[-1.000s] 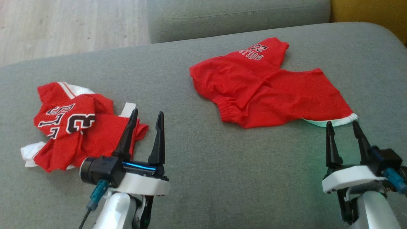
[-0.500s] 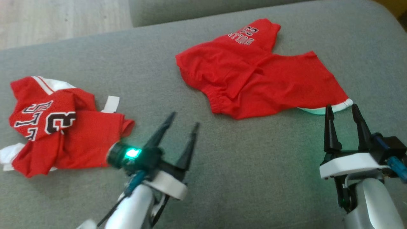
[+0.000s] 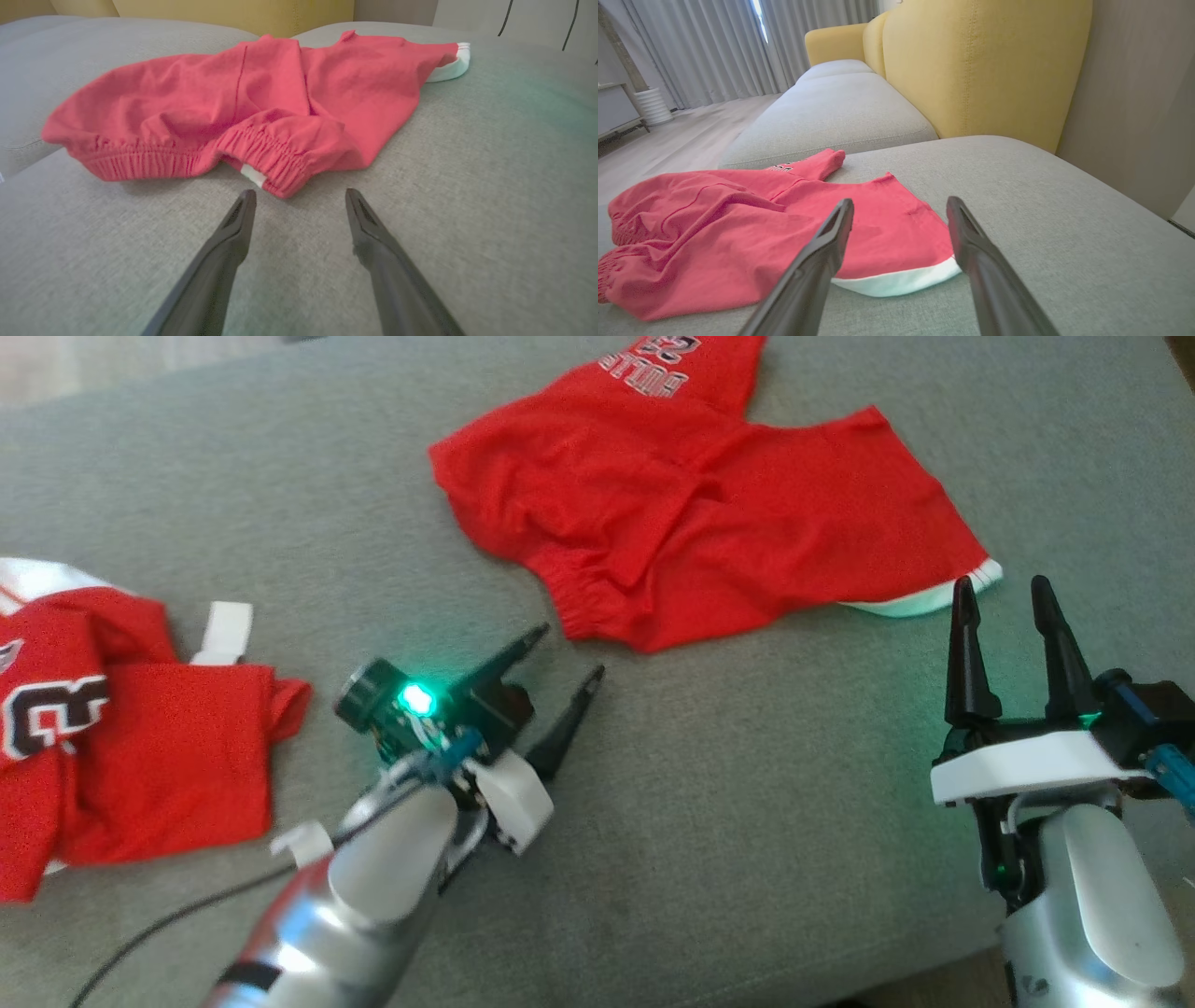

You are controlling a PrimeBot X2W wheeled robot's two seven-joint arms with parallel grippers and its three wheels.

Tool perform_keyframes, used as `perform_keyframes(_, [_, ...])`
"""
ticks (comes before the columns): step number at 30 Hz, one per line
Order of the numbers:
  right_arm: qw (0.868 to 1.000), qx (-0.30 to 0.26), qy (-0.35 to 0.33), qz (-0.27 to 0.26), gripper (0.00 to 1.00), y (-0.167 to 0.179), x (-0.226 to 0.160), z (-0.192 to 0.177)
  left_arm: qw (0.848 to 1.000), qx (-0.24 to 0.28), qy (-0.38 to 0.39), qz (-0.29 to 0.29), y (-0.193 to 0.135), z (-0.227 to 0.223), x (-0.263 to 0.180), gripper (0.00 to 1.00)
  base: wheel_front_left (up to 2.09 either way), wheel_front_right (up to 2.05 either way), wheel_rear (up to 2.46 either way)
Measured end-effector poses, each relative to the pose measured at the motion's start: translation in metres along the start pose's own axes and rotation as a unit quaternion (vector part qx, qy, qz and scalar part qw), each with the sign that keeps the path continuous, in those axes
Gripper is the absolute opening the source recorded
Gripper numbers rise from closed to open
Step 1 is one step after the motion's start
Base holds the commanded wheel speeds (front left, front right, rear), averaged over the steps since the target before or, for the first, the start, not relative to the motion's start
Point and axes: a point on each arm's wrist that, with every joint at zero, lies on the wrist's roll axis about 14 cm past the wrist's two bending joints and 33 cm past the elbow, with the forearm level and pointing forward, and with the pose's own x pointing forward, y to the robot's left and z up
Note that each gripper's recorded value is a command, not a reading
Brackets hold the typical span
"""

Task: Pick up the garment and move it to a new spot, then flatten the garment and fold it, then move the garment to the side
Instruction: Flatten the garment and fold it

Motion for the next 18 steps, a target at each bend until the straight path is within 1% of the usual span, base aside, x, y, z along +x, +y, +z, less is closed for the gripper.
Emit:
perform_keyframes(7, [1.000,0.000,0.011,-0.025,1.00,-0.017,-0.003,-0.007,1.000,0.000,0.008,-0.015,0.007,-0.003,0.024,1.00,0.00,0.00,0.00])
perform_keyframes(13, [1.000,-0.001,0.008,-0.029,1.00,-0.020,-0.002,-0.005,1.000,0.002,0.005,-0.027,0.003,-0.001,0.031,1.00,0.00,0.00,0.00])
perform_keyframes(14, [1.000,0.000,0.008,-0.029,1.00,-0.020,-0.002,-0.005,1.000,0.003,0.004,-0.029,0.003,-0.001,0.031,0.92,0.00,0.00,0.00])
perform_keyframes(15, [1.000,0.002,0.007,-0.029,1.00,-0.020,-0.002,-0.005,1.000,0.004,0.003,-0.031,0.002,-0.001,0.031,0.56,0.00,0.00,0.00])
perform_keyframes(16, [1.000,0.002,0.007,-0.029,1.00,-0.020,-0.002,-0.005,0.999,0.006,0.004,-0.032,0.003,-0.001,0.032,0.30,0.00,0.00,0.00])
perform_keyframes(17, [1.000,0.002,0.008,-0.029,1.00,-0.020,-0.001,-0.005,0.999,0.006,0.004,-0.033,0.002,-0.001,0.032,0.00,0.00,0.00,0.00])
perform_keyframes(18, [1.000,0.002,0.007,-0.029,1.00,-0.020,-0.001,-0.005,0.999,0.009,0.004,-0.037,0.000,0.000,0.031,0.00,0.00,0.00,0.00])
